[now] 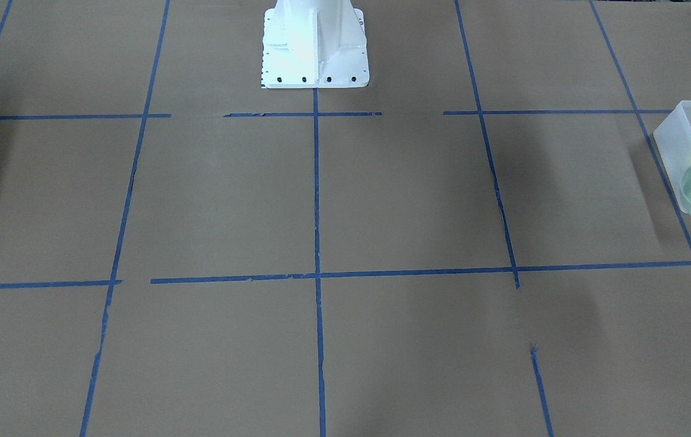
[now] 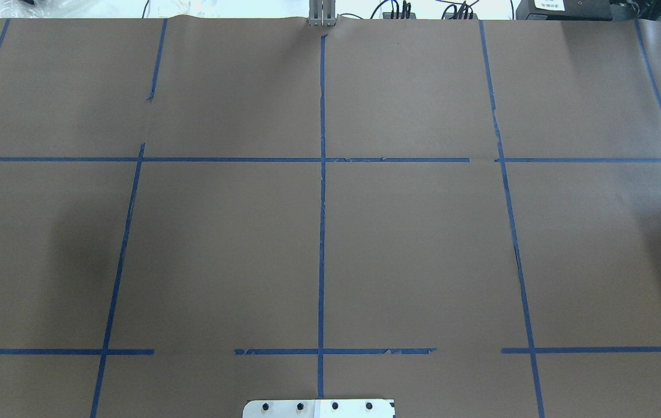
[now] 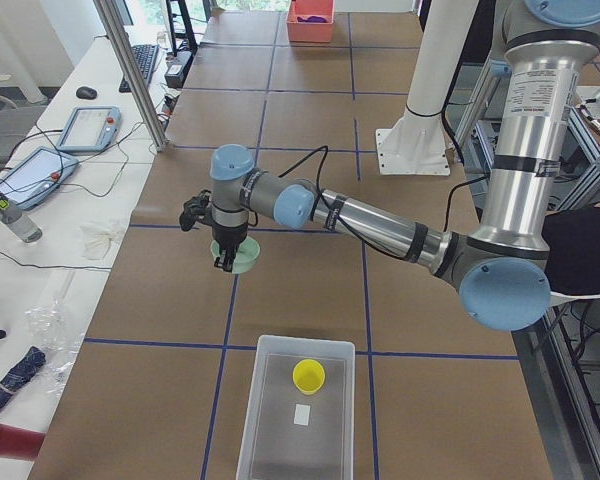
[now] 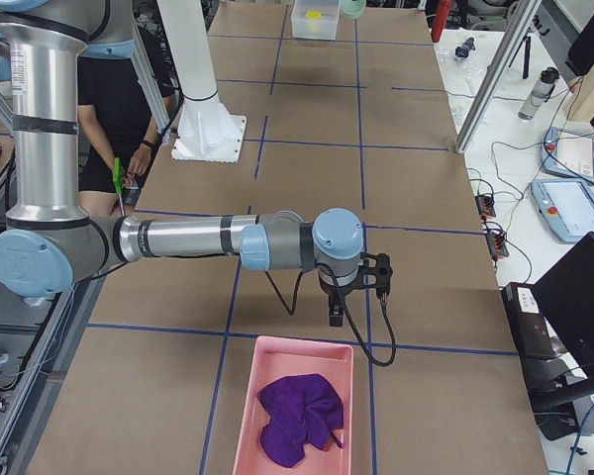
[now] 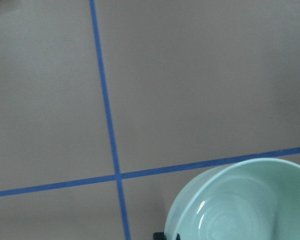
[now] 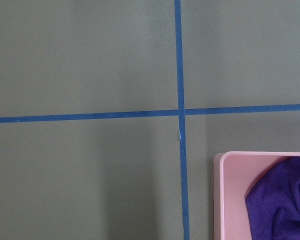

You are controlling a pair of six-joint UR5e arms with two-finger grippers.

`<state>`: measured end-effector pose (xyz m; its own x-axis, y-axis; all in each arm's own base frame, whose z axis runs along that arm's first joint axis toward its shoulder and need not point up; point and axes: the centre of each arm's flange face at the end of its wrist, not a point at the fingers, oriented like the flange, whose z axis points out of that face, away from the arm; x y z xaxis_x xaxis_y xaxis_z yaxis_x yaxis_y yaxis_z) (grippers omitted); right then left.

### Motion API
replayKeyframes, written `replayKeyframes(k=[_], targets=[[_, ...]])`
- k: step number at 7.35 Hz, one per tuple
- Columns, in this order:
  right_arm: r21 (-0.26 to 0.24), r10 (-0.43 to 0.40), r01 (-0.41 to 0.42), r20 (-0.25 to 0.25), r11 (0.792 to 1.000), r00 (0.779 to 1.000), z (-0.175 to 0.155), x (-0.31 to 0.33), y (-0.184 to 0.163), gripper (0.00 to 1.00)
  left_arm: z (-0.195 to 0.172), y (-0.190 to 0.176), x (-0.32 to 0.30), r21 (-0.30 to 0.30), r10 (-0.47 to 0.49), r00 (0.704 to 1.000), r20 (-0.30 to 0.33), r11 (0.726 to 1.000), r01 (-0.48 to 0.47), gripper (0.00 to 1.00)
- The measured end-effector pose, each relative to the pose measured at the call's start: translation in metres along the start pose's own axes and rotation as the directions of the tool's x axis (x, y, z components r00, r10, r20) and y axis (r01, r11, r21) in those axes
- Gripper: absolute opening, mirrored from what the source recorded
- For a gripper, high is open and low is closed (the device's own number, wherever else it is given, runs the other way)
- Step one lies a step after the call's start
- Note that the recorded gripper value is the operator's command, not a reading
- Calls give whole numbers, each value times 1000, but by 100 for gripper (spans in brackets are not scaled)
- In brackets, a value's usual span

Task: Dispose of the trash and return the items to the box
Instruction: 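Lower the pale green bowl into the clear bin with the left gripper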

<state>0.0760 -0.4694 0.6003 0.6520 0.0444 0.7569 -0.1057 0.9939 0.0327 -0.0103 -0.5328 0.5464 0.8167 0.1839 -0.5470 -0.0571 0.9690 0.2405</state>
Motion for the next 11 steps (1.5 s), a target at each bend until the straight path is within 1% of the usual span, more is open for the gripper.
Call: replayKeyframes(k=[1, 3, 4, 6, 8, 10, 11], targets=[[2, -1, 1, 0, 1000, 1000, 0, 0, 0, 100, 3, 19, -50, -14, 36, 999, 30, 999, -35, 0], [5, -3, 3, -1, 1000, 1000, -1, -1, -1, 100, 13, 64, -157, -27, 101, 986, 130, 995, -98, 0], [6, -4, 4, -2, 1000, 1000, -1, -1, -1, 100, 33, 91, -194, -22, 110, 980, 165, 994, -108, 0], [7, -4, 4, -2, 1000, 1000, -1, -2, -1, 100, 75, 141, -228, -8, 114, 975, 192, 993, -115, 0], [7, -4, 4, -3, 1000, 1000, -2, -1, -1, 100, 91, 171, -234, -16, 102, 977, 189, 995, -100, 0], [6, -5, 5, -4, 1000, 1000, -1, -1, -1, 100, 100, 190, -234, -30, 90, 980, 175, 996, -86, 0], [7, -5, 5, -4, 1000, 1000, -1, -1, -1, 100, 103, 195, -233, -35, 87, 983, 162, 996, -82, 41]])
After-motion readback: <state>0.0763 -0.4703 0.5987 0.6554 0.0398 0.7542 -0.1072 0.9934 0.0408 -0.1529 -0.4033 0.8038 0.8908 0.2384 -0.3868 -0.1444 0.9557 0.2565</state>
